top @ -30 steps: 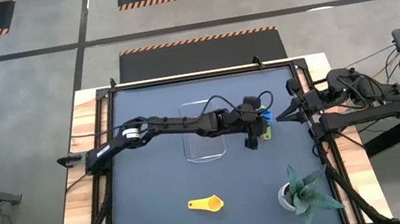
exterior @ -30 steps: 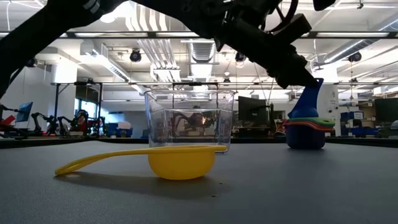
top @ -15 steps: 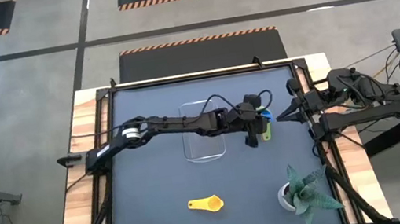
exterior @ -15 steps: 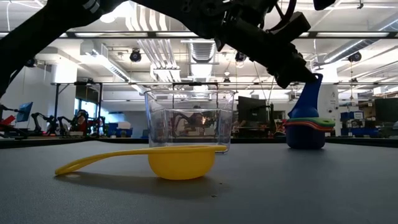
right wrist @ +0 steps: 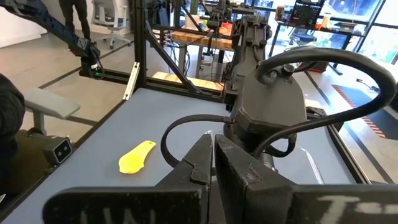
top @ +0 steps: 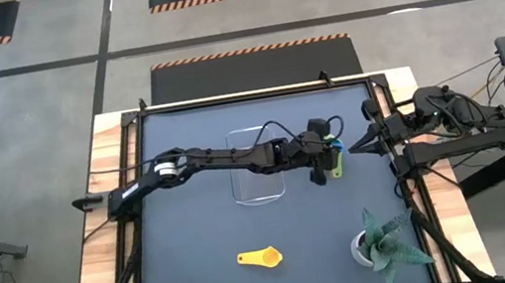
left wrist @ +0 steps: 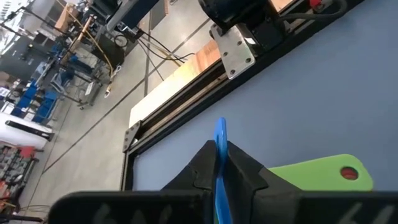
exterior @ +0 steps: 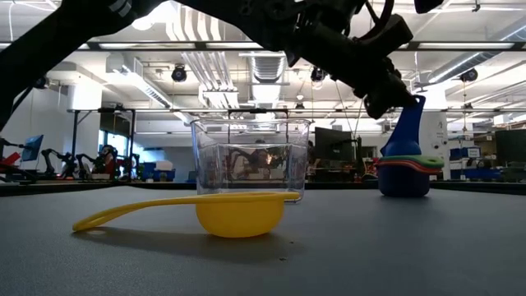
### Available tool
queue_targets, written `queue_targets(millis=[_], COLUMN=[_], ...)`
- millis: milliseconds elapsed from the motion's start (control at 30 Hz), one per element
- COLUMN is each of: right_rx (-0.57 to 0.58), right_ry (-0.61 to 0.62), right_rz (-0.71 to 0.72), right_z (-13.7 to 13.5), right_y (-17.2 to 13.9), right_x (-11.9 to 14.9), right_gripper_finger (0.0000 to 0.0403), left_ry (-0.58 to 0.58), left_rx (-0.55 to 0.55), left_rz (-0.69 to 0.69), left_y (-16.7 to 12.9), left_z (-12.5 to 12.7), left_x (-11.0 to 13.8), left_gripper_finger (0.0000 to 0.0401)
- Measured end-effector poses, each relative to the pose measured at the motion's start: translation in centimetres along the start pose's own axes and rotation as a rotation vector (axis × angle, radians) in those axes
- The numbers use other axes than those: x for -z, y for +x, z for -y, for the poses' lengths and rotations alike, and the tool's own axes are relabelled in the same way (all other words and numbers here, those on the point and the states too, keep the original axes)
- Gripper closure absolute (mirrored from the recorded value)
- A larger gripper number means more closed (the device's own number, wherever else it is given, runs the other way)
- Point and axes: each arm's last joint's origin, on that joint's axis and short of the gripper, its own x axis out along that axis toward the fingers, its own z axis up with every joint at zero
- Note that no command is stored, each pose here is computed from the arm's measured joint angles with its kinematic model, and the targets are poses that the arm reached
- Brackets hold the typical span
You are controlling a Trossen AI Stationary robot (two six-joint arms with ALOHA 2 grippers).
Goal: Nest measuring cups in basket
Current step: Stack the blue measuring cup on top of the green measuring cup
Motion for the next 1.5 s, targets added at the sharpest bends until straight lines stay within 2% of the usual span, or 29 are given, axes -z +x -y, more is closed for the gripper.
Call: queue_targets(millis=[167,500,967,1267,1500], right_rx=[0.000,0.000,0.000,0.000,0.000], right_ry=[-0.001,-0.008,-0.009,-0.010,-0.009], right_rz=[0.000,0.000,0.000,0.000,0.001], right_z=[0.0,0.0,0.0,0.0,0.0], right_y=[0.0,0.0,0.0,0.0,0.0], right_x=[0.0,0.0,0.0,0.0,0.0], right_gripper_finger=[0.0394,0.0394,0.0394,0.0394,0.0394], left_ry=[0.040,0.066,0.065,0.071,0.114], left_rx=[-0.053,-0.047,-0.091,-0.053,-0.102], left_rz=[-0.002,-0.002,0.022,-0.014,0.044], left_y=[0.0,-0.1,-0.4,-0.2,-0.1], left_z=[0.2,0.6,-0.6,0.4,0.9], left_x=[-0.4,-0.6,-1.2,-0.3,-0.3], left_gripper_finger=[0.0401,0.0401,0.0401,0.0401,0.0401])
